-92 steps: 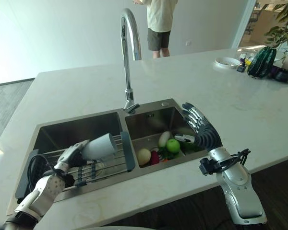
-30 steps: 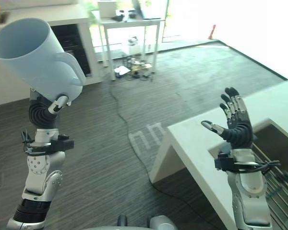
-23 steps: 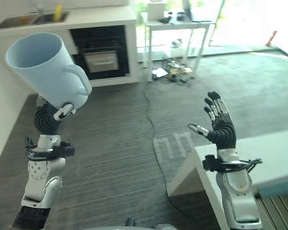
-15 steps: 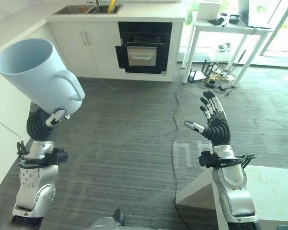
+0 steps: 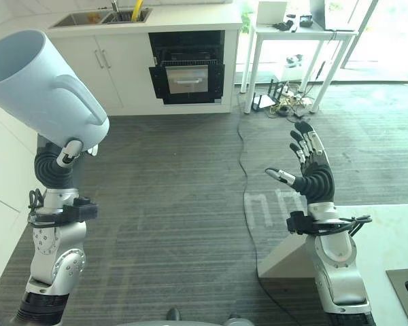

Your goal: Place the dishes in the dishwasher.

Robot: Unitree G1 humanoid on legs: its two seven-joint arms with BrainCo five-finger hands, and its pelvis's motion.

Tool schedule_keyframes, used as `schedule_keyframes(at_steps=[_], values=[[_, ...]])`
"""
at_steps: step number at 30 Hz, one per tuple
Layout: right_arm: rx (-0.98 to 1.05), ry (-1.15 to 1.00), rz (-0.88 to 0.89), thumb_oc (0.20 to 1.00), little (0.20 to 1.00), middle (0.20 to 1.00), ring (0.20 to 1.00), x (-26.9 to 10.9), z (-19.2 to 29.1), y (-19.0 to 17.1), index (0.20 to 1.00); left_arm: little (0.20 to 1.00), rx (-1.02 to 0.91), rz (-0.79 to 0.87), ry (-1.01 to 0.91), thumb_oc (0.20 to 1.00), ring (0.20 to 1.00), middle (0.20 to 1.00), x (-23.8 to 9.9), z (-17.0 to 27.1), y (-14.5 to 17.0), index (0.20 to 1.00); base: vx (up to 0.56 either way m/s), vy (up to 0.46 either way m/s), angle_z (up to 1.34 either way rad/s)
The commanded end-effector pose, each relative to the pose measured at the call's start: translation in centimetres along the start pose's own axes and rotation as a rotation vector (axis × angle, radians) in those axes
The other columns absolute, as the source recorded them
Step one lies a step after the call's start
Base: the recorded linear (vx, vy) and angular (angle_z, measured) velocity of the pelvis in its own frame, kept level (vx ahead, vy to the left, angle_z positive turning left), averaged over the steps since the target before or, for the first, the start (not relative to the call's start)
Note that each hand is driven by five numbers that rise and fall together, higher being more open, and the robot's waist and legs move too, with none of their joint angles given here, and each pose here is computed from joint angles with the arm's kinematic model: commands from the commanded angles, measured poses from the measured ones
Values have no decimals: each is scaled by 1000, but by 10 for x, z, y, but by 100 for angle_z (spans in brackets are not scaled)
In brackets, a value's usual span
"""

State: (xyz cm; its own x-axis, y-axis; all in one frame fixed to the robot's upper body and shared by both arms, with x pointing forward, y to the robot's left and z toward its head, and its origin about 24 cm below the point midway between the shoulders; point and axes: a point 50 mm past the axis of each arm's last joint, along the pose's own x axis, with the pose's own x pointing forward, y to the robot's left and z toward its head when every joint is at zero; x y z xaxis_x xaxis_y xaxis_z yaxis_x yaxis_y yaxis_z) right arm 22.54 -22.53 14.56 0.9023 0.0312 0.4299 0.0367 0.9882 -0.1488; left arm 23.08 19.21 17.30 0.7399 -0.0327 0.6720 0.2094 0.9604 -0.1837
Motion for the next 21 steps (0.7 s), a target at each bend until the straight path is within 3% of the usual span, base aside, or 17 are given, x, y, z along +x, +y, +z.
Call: schedule_keyframes(at_steps=[1,9,12,18,21], values=[[-14,-116,-9,1000,1000,1000,1000,4,18,-5,1000,200,25,-27,-57,200,200,200,5,10,7,200,50,-52,-21],[-3,-103,-8,1000,1000,1000,1000,2,16,-3,1000,200,2,-49,-31,200,200,200,6,7,5,200,12,-85,-12],[-4,-99,-6,1000,1000,1000,1000,2,15,-3,1000,200,-126,-51,-5,200,200,200,5,3,7,200,28,-119,-2],[-27,-112,4,1000,1000,1000,1000,3,21,-11,1000,200,-164,-58,-19,200,200,200,4,4,1,200,22,-128,2],[-28,-108,10,1000,1000,1000,1000,6,20,-13,1000,200,-170,-42,-8,200,200,200,2,2,3,200,216,160,14]])
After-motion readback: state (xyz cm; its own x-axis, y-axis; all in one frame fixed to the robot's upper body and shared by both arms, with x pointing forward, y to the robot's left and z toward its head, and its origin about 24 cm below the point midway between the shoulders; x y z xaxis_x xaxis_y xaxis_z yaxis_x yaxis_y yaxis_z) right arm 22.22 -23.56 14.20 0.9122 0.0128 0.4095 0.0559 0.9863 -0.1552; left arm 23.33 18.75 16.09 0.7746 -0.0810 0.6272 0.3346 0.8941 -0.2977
